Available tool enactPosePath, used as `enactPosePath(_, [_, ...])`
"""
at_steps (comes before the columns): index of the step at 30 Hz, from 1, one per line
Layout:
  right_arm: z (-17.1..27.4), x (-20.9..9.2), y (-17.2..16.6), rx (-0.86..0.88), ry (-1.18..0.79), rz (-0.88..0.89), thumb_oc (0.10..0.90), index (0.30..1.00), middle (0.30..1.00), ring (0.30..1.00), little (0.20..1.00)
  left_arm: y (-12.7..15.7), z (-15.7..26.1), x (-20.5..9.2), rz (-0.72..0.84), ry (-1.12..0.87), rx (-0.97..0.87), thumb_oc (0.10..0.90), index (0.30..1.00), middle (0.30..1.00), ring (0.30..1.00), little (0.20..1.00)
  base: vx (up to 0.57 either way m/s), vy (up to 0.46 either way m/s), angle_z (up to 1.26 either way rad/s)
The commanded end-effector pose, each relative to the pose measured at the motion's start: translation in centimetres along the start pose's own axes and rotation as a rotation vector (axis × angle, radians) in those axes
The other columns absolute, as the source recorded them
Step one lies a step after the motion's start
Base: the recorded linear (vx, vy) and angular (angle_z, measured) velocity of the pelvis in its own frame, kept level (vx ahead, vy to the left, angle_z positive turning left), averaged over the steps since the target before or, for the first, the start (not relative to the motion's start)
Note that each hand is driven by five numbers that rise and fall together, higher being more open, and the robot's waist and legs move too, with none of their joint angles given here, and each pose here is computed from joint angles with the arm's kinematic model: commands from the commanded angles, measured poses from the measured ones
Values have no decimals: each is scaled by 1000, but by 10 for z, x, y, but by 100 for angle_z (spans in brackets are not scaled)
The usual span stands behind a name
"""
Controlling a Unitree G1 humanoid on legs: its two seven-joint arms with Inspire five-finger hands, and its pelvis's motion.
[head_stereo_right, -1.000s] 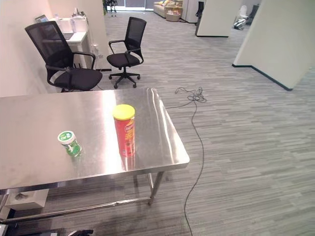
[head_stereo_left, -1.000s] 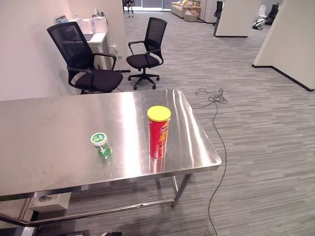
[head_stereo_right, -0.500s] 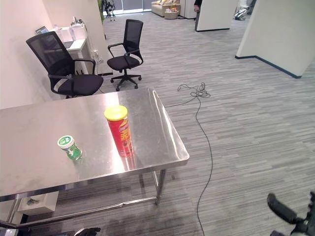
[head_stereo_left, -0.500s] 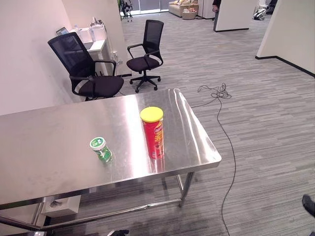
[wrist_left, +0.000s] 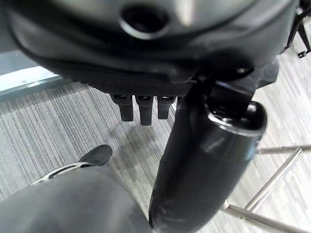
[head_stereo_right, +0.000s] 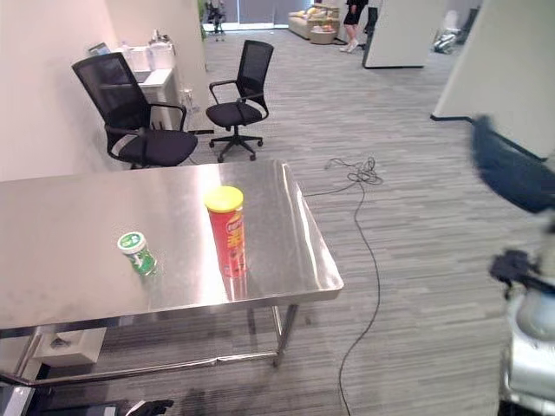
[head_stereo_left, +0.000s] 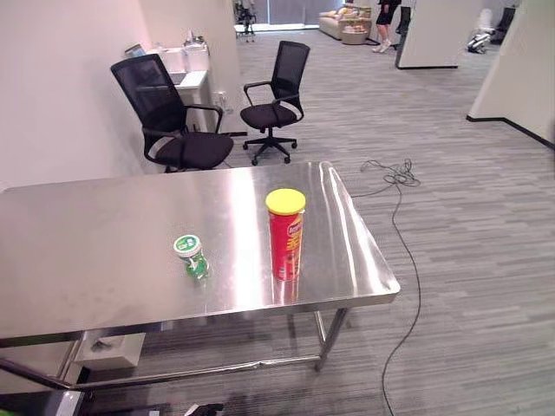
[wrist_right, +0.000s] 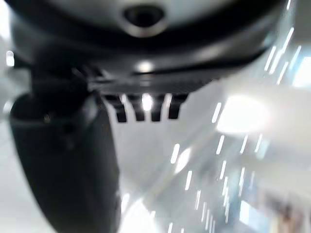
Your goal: Put the goods on the table back onto the shelves and tidy them up.
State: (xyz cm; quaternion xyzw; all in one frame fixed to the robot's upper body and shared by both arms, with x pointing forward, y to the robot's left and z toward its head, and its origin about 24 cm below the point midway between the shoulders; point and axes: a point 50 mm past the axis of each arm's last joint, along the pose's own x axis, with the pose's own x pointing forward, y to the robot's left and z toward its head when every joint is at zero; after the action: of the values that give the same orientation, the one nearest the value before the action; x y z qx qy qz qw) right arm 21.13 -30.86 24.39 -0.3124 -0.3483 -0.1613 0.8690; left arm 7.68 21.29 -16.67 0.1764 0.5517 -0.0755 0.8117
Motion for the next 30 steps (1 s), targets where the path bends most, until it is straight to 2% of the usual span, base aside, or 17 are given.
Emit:
enactPosePath(1, [23,24,-19,72,-150,-46,800,900,900,900,900,-21,-3,0,-80,14,60,800,900,900,900,900,-2,-2,11])
enactPosePath(7, [20,39,8,295,-132,95,800,900,900,900,900,-19,-9,-1,-67,38,11,800,900,900,900,900,-5,-3,6])
enactPosePath(20, [28,36,43,621,-128,285,800,900,900,900,900,-22,-12,-2,-79,45,0,800,900,900,900,900,0,0,0])
enactPosePath(30, [49,39,58,657,-203,393,800,900,900,900,900,-20,-14,-3,-64,54,-33,800,900,900,900,900,0,0,0])
